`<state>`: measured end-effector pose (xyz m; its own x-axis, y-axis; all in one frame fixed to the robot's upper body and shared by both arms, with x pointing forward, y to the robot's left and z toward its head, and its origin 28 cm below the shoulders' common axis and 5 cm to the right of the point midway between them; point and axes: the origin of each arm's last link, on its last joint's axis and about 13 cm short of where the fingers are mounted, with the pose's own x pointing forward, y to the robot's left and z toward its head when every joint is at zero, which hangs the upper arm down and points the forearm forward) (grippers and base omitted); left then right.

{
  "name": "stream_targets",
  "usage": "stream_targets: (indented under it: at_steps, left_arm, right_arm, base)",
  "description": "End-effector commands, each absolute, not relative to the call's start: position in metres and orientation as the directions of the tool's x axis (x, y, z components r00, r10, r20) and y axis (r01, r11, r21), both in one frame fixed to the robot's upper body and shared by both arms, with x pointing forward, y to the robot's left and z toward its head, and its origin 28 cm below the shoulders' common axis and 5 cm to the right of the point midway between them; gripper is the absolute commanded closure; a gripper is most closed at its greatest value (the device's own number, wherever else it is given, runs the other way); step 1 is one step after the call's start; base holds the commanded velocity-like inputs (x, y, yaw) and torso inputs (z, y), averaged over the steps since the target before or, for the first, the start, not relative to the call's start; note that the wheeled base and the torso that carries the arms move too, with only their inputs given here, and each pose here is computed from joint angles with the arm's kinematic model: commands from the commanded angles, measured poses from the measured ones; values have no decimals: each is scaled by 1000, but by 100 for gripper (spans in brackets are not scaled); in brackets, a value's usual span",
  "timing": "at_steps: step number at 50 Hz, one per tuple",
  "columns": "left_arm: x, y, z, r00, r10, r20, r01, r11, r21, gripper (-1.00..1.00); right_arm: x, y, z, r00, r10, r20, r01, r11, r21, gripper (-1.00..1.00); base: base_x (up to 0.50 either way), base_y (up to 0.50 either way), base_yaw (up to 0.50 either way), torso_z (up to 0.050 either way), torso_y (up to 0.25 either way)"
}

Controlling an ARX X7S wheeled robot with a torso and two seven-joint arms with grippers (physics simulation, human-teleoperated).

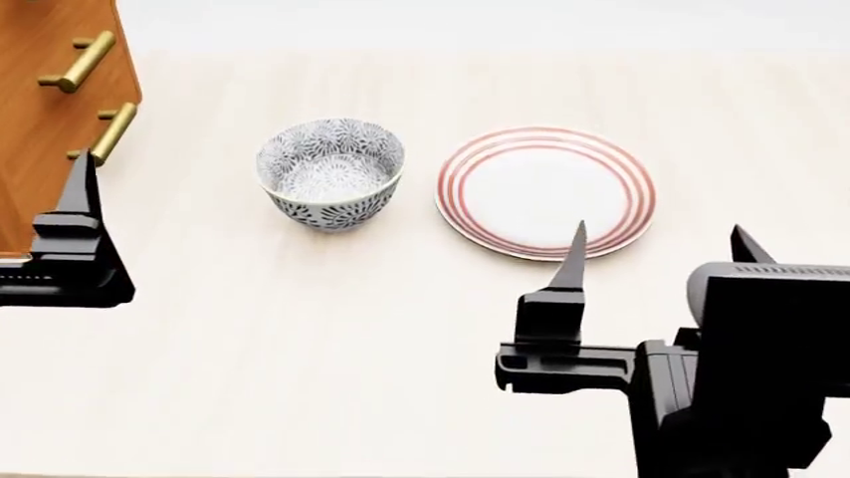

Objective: Open the top drawer of the cabinet.

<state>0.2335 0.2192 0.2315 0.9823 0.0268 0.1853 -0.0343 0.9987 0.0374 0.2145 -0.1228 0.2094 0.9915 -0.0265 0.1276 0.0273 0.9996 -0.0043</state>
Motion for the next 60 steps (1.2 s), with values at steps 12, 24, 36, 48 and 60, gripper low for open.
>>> stream_targets:
  at_steps: [12, 24, 36, 48, 60]
  left_arm:
    - [237, 219, 230, 983, 9, 186, -20, 998, 56, -100]
    - [237, 220, 230, 982, 3, 191, -15, 998, 64, -100]
    - [236, 219, 231, 981, 1, 193, -13, 998, 64, -100]
    - [235, 219, 230, 981, -8, 193, -6, 998, 68, -100]
    - [236, 221, 233, 981, 6, 195, -18, 998, 61, -100]
  right_arm:
    - [213, -126, 213, 986, -19, 163, 17, 1000, 17, -100]
    - [213, -127, 212, 987, -19, 161, 17, 1000, 19, -100]
    - [212, -127, 213, 986, -22, 165, 19, 1000, 20, -100]
    - [213, -127, 212, 986, -21, 164, 18, 1000, 20, -100]
    - [215, -128, 211, 988, -34, 149, 30, 999, 23, -100]
  base:
    - [498, 0, 0, 0, 0]
    - [500, 0, 0, 0, 0]
    - [500, 0, 0, 0, 1]
    - [500, 0, 0, 0, 2]
    - [417, 0, 0, 0, 0]
